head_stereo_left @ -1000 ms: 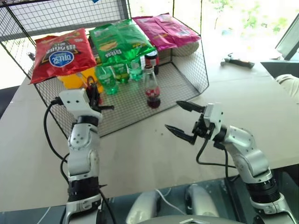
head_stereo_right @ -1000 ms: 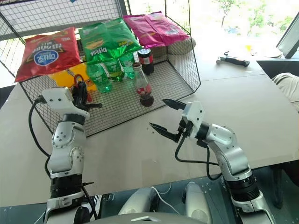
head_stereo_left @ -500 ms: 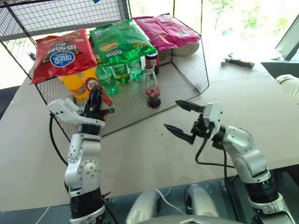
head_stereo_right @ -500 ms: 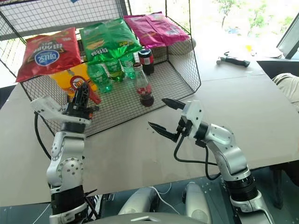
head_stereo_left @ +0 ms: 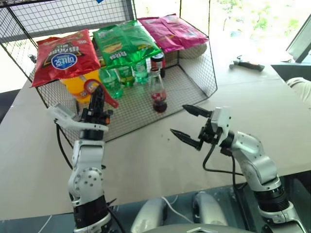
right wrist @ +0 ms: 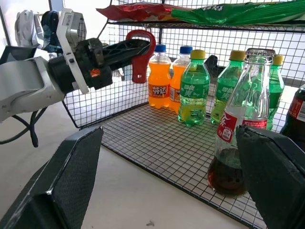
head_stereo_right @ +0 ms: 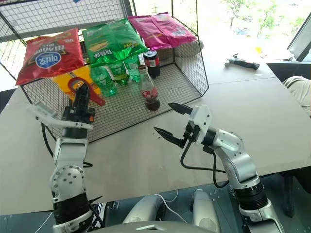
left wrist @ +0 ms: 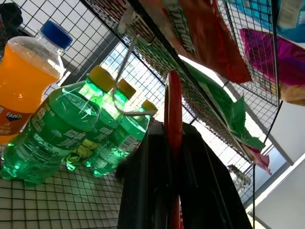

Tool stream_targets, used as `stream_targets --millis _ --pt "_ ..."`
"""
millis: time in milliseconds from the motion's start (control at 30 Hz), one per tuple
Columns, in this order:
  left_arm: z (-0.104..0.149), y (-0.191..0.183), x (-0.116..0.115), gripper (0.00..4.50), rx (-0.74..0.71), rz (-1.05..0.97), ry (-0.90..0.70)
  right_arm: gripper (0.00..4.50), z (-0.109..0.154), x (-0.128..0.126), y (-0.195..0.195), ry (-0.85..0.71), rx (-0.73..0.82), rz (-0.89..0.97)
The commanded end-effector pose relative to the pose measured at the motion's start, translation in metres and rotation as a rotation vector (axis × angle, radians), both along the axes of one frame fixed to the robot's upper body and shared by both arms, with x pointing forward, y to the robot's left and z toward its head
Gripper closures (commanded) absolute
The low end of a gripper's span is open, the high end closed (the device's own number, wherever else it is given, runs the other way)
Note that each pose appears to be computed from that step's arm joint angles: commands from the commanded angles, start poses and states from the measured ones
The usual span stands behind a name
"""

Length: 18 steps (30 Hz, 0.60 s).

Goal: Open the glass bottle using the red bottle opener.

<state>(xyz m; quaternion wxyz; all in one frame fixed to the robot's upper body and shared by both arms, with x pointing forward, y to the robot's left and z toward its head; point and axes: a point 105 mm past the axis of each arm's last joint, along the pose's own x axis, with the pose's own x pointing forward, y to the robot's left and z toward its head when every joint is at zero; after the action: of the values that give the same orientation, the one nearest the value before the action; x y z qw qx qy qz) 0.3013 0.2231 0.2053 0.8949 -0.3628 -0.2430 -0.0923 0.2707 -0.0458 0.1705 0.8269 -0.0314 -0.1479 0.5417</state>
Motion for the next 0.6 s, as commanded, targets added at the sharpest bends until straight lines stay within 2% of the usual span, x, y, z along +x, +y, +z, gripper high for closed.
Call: stream_targets --millis 33,200,400,600 --pt "0.01 0.008 -0.003 4.49 -0.02 0.022 -0.044 0.0 0.006 -0.002 -0.001 -0.022 0.02 -0.001" --pt "0.01 0.005 -0.002 4.49 -0.018 -0.001 -0.047 0.0 0.005 -0.001 -0.001 -0.019 0.023 -0.009" --pt "0.002 -0.026 -0.007 4.49 0.001 -0.191 -0.034 0.0 0.0 0.007 -0.003 0.008 0.012 -0.078" --pt "-0.007 -0.057 -0.02 4.49 -0.053 -0.424 -0.026 0.0 -0.004 0.019 -0.004 0.212 0.037 -0.179"
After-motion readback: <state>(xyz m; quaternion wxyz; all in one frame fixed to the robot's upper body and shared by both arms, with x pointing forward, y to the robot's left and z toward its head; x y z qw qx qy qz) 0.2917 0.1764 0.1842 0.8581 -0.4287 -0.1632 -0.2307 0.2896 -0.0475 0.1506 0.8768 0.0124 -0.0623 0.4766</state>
